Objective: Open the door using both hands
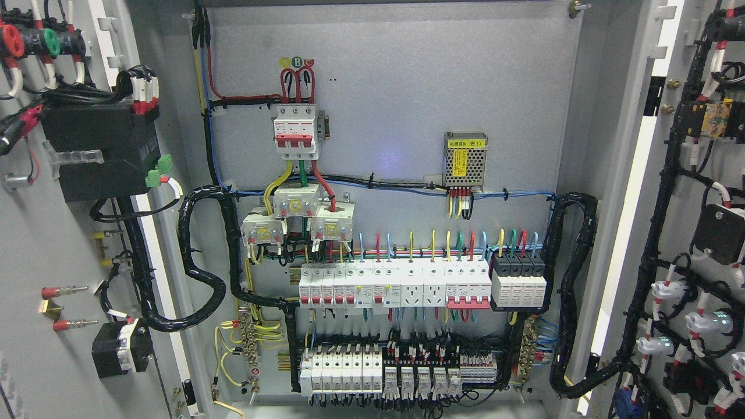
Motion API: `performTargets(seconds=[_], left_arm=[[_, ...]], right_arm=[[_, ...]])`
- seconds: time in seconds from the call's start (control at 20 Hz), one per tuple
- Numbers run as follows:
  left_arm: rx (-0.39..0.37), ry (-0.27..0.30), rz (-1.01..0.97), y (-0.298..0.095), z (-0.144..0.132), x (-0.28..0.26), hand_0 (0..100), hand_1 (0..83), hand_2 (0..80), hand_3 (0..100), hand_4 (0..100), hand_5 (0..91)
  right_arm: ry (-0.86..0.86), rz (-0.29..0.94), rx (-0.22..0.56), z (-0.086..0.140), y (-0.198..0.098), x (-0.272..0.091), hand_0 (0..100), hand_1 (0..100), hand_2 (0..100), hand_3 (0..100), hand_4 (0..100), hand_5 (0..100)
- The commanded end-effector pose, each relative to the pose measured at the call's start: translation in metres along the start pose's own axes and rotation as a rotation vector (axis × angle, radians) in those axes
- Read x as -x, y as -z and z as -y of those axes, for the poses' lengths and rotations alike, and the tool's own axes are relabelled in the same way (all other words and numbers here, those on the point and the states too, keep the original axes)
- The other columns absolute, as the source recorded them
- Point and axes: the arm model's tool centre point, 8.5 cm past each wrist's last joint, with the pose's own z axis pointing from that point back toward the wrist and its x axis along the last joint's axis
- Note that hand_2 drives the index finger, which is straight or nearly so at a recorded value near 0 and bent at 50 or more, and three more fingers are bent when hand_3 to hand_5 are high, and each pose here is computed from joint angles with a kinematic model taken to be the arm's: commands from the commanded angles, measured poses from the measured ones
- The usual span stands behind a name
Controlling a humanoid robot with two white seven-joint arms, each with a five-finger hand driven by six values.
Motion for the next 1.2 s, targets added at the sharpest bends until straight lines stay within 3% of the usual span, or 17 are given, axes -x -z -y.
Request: performTargets(seconds=[0.0, 0.65, 1.15], left_arm=[[-0.045, 0.059, 0.254, -0.004, -0.023, -0.033, 0, 0.0, 0.0, 0, 3, 0.0], [-0.145, 0.142, 0.307, -0.015, -0.072, -0.06, 0, 0.0, 0.0, 0, 3, 0.0], [-0.196, 0.205, 0.272, -0.025, -0.102, -0.059, 0, 0.0, 0.0, 0, 3, 0.0]], right_arm=[[-0.037, -0.025, 0.035, 0.019, -0.006, 0.002, 0, 0, 0, 0, 0, 0], [0.003, -0.01, 0.0, 0.023, -0.007, -0.005, 0, 0, 0, 0, 0, 0], [-0.073, -0.055, 0.034, 0.053, -0.016, -0.005, 0, 0, 0, 0, 0, 0]])
